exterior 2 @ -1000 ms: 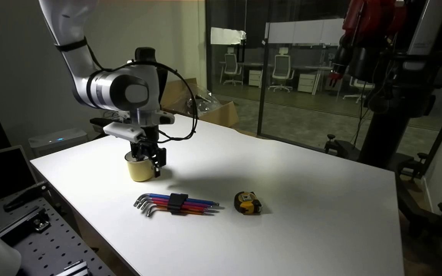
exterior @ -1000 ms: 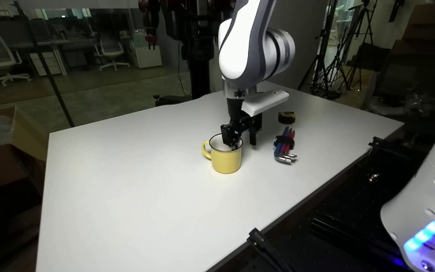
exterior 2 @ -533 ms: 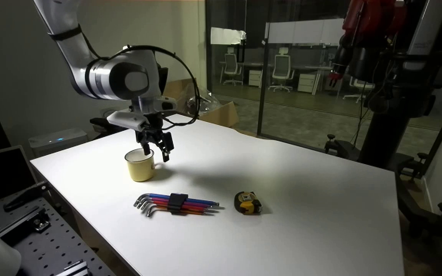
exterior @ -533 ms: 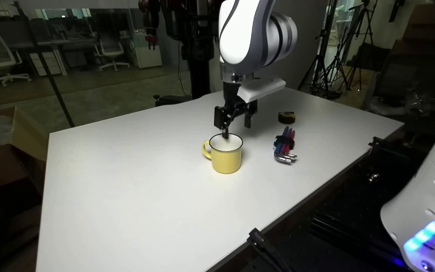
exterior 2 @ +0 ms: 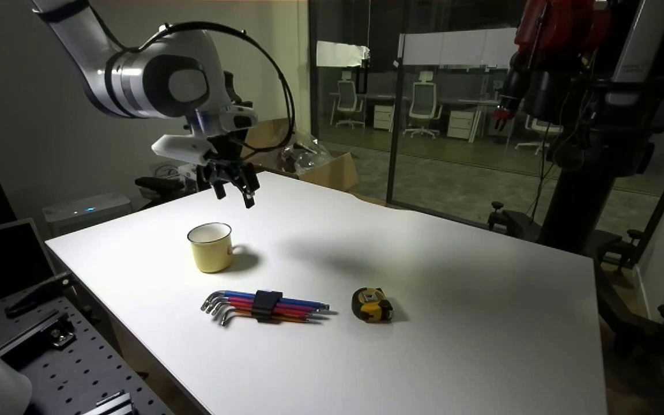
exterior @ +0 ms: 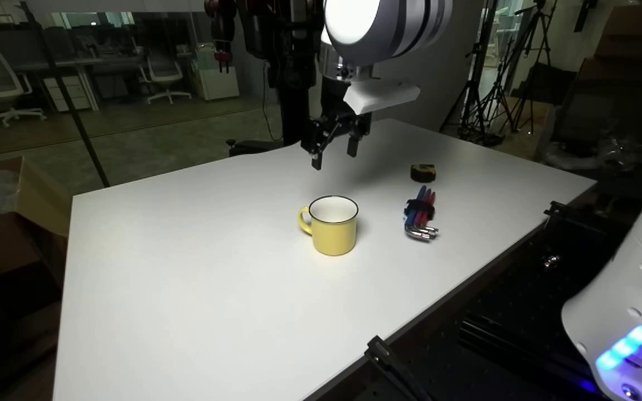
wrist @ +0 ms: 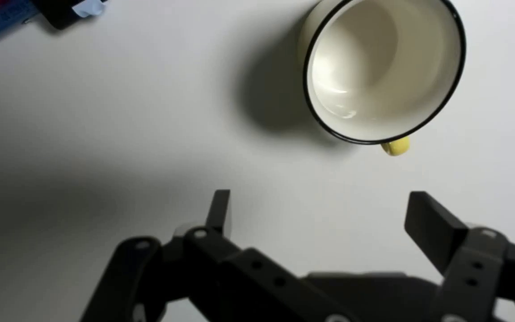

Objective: Move the yellow mug forwards

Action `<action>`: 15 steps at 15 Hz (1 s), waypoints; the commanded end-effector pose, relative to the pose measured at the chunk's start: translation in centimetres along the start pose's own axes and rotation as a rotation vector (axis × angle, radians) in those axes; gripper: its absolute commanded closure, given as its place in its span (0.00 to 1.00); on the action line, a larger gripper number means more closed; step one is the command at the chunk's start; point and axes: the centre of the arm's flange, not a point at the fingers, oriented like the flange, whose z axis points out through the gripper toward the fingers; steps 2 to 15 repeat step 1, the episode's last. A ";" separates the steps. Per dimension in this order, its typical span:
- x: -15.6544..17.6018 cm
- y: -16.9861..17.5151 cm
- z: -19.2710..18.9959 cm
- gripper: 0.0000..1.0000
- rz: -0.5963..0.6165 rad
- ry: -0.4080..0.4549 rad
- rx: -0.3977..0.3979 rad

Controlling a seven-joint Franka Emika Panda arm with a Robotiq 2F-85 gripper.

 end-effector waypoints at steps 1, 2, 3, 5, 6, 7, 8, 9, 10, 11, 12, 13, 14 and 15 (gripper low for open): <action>-0.1 0.1 0.3 0.00 0.002 -0.006 -0.001; -0.1 0.1 0.3 0.00 0.002 -0.006 -0.001; -0.1 0.1 0.3 0.00 0.002 -0.006 -0.001; -0.1 0.1 0.3 0.00 0.002 -0.006 -0.001; -0.1 0.1 0.3 0.00 0.002 -0.006 -0.001; -0.1 0.1 0.3 0.00 0.002 -0.006 -0.001; -0.1 0.1 0.3 0.00 0.002 -0.006 -0.001; -0.1 0.1 0.3 0.00 0.002 -0.006 -0.001; -0.1 0.1 0.3 0.00 0.002 -0.006 -0.001; -0.1 0.1 0.3 0.00 0.002 -0.006 -0.001; -0.1 0.1 0.3 0.00 0.002 -0.006 -0.001; -0.1 0.1 0.3 0.00 0.002 -0.006 -0.001; -0.1 0.1 0.3 0.00 0.002 -0.006 -0.001; -0.1 0.1 0.3 0.00 0.002 -0.006 -0.001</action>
